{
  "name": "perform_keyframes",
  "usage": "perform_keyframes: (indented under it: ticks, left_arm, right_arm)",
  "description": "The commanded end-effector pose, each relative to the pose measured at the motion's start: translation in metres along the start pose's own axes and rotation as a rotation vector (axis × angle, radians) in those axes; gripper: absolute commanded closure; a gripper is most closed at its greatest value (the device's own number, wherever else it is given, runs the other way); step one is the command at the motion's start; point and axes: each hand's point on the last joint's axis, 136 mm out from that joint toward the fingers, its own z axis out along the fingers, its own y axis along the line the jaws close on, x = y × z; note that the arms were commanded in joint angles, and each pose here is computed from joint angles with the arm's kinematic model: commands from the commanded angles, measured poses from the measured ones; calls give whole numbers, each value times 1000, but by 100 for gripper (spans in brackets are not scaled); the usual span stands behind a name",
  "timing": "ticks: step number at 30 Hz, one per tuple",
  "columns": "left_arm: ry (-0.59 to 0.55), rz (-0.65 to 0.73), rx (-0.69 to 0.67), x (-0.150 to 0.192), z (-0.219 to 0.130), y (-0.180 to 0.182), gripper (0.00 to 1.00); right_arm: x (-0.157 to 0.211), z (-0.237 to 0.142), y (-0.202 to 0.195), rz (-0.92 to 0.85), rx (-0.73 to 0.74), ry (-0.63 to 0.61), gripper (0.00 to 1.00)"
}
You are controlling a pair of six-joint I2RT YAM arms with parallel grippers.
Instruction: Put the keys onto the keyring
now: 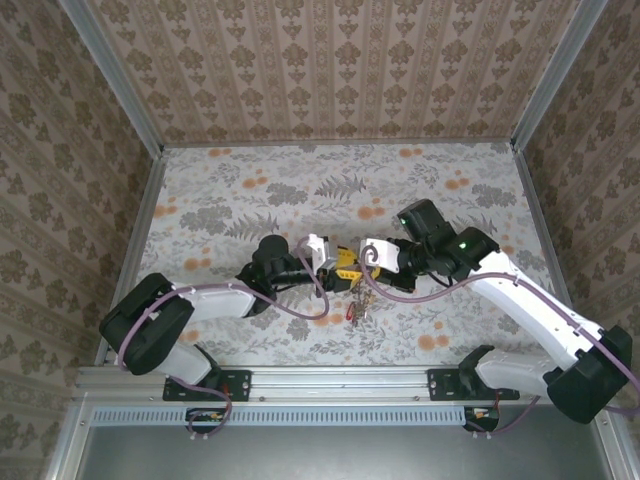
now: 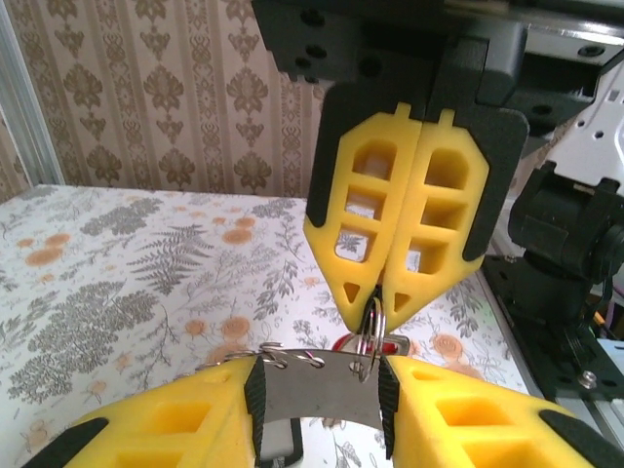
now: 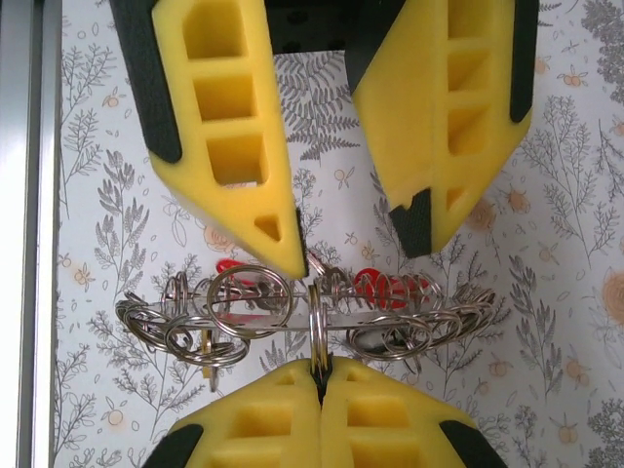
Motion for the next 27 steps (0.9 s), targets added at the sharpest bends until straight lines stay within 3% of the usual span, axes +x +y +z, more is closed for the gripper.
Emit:
perform_keyframes:
  ticks: [1, 10, 19, 27]
  left_arm:
    - [10, 47, 28, -9, 7, -5, 63]
    - [14, 45, 44, -5, 13, -7, 71]
    - [12, 51, 33, 3, 13, -6, 72]
    - [-3, 55, -4, 7, 14, 2, 83]
  right_arm:
    - [-5, -5, -4, -26, 18, 22, 100]
    - [-9, 0, -10, -34, 39, 24, 100]
    - [-15, 2, -10, -47, 35, -7, 100]
    - [-18, 4, -8, -44, 18, -21, 100]
